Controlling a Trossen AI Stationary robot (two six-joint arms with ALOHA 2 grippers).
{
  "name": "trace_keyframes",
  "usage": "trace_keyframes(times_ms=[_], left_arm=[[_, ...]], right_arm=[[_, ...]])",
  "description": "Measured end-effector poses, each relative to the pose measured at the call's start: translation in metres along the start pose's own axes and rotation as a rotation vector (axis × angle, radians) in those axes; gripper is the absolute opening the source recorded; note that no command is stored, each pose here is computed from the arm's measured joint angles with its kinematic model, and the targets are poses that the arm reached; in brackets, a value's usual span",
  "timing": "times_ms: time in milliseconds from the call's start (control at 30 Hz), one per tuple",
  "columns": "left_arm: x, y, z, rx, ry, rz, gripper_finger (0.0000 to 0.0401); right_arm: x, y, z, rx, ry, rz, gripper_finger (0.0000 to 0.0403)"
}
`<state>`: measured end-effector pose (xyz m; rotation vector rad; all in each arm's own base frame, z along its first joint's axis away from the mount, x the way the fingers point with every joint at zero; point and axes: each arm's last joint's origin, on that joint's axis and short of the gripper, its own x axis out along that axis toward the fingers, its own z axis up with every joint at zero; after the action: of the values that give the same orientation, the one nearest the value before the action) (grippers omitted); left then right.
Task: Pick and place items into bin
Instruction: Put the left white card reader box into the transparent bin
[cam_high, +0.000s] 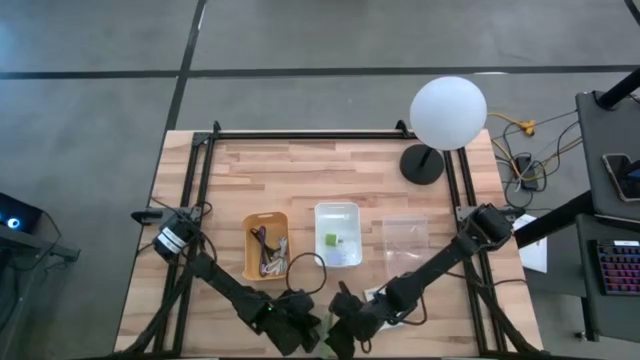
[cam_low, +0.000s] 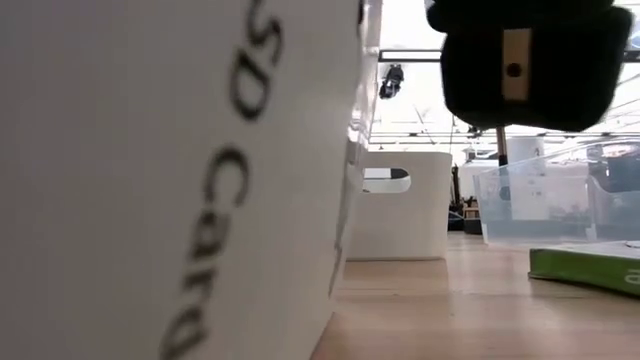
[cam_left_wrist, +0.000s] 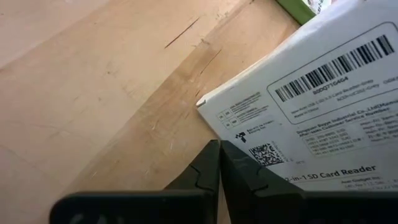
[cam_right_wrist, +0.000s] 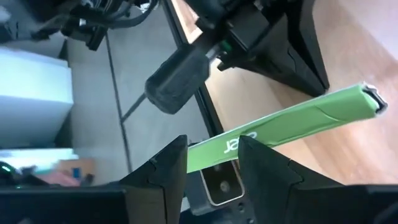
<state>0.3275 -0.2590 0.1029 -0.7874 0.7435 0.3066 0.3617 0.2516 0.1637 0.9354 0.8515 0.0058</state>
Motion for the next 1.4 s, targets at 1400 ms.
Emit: trace_keyframes(times_ms=[1400], left_arm=[[-0.007,-0.006,-0.013,0.009,0.039,-0.053,0.0]], right_arm=[[-0.036,0.02,0.053,-1.31,0.173,-0.286,0.0137]])
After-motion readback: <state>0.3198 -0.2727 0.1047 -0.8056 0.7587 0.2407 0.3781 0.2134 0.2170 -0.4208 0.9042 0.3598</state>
